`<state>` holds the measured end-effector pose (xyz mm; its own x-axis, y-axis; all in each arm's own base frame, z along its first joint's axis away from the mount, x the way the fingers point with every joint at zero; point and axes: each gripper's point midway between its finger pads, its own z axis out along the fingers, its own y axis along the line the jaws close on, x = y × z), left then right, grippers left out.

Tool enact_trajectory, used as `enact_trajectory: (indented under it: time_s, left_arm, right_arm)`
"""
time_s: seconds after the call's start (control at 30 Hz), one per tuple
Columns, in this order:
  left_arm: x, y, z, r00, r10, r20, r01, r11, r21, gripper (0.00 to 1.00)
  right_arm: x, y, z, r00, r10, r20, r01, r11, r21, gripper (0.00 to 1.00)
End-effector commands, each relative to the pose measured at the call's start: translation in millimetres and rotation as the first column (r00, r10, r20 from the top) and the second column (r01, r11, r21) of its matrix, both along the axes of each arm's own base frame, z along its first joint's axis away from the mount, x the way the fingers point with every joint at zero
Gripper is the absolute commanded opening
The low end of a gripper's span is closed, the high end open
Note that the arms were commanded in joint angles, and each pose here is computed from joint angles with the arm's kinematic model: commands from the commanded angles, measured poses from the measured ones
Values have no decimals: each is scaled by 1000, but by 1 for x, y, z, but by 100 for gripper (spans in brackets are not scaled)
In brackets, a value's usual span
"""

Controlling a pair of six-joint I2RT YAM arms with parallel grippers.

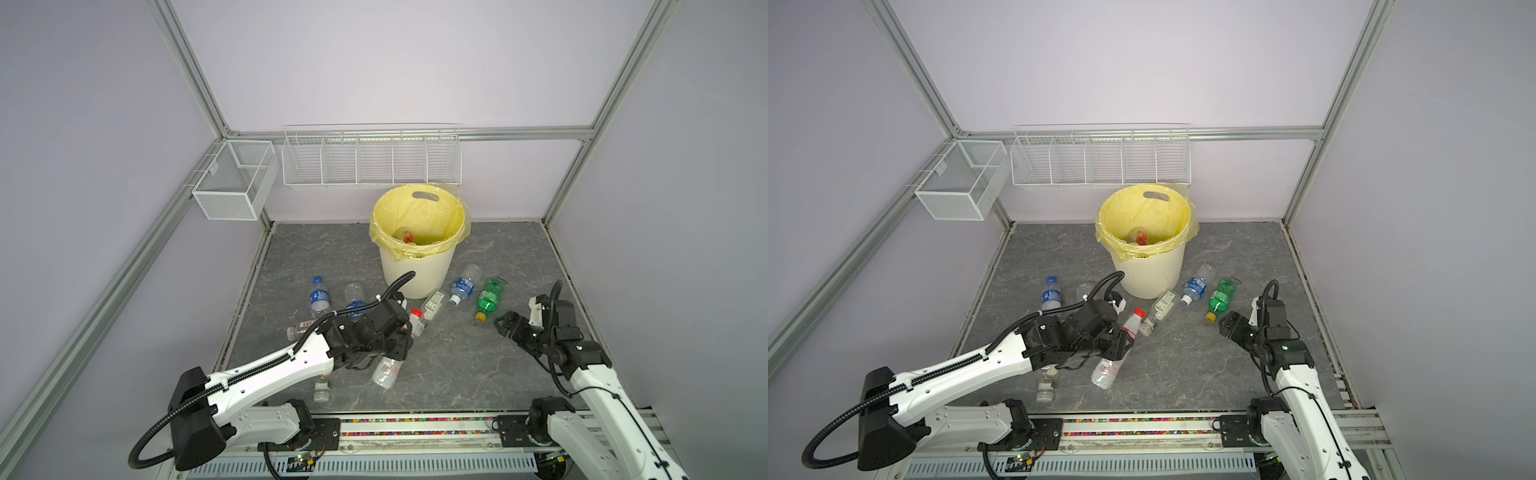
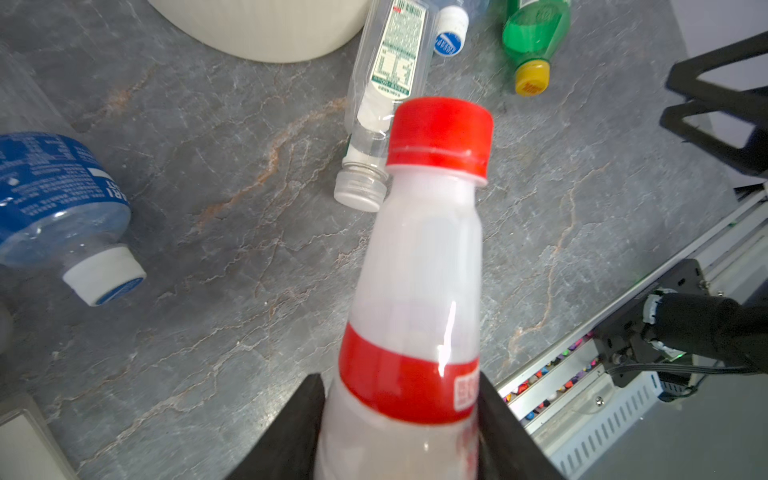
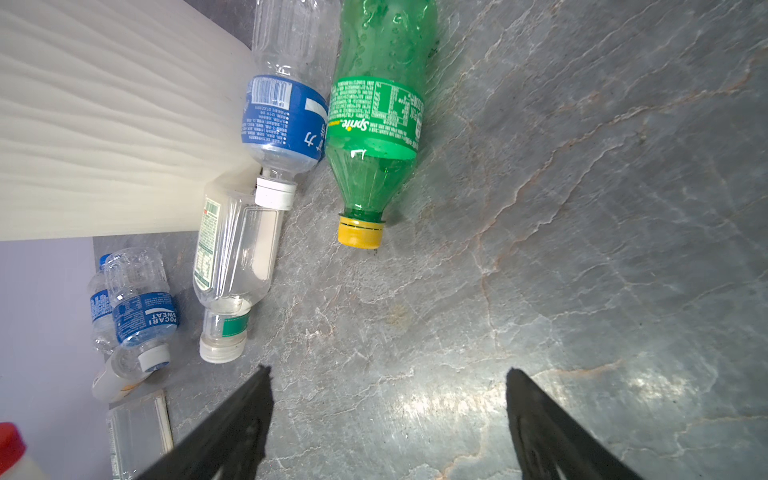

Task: Throw the plastic bottles in the bin
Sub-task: 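Close the left gripper on the white bottle and tilt it upright, then lift the white bottle with the left gripper up over the bin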

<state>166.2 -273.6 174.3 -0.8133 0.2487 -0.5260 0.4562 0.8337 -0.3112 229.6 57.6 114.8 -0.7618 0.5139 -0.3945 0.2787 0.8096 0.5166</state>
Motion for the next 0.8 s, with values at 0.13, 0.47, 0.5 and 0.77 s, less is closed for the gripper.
enact_trajectory:
  time_s: [0.13, 0.47, 0.5, 0.77]
  left_arm:
    - [8, 8, 52, 996, 63, 66, -54, 991, -124, 53]
    - [20, 23, 104, 978, 143, 151, -111, 973, -204, 53]
    - [21, 25, 110, 974, 155, 166, -117, 969, -216, 53]
    - [29, 41, 152, 939, 249, 238, -168, 934, -315, 53]
  right_arm:
    - [1, 3, 1, 1000, 6, 13, -6, 1000, 11, 89]
    - [4, 4, 7, 1000, 8, 23, -8, 1000, 20, 89]
    - [4, 4, 7, 1000, 8, 23, -9, 1000, 20, 89]
    - [1, 4, 5, 1000, 11, 22, -11, 1000, 17, 89]
